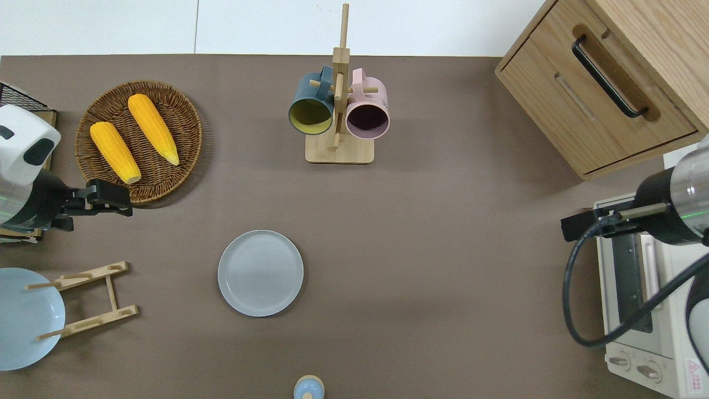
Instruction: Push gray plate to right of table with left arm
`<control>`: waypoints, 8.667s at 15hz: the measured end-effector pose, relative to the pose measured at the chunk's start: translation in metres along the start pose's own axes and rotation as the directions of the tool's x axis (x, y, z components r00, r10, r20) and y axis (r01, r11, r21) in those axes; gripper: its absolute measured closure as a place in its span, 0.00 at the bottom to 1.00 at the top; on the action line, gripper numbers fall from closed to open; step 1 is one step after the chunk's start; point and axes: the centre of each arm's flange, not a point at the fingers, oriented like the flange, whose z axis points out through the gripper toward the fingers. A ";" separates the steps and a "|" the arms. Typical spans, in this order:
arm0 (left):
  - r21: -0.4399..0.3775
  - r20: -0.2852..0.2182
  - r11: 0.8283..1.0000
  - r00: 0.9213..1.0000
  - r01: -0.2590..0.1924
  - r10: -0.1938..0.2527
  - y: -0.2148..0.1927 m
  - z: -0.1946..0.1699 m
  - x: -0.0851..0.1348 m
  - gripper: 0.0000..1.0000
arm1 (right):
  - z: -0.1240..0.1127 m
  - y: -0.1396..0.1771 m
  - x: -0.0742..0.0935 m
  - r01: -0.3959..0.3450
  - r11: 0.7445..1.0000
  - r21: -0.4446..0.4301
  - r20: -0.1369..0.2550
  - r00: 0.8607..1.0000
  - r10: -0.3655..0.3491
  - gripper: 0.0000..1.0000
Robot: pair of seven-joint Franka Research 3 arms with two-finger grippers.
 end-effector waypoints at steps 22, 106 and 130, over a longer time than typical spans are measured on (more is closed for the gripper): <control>0.020 -0.100 0.998 0.993 0.066 -0.063 0.051 0.217 -0.069 0.00 | 0.000 0.000 0.000 0.000 1.000 0.000 0.000 1.000 0.000 0.01; -0.079 -0.184 0.912 0.893 0.402 -0.409 0.326 0.284 -0.208 0.93 | 0.000 0.000 0.000 0.000 1.000 0.000 0.000 1.000 0.000 0.01; 0.019 -0.241 0.926 0.901 0.377 -0.362 0.274 0.175 -0.148 0.00 | 0.000 0.000 0.000 0.000 1.000 0.000 0.000 1.000 0.000 0.01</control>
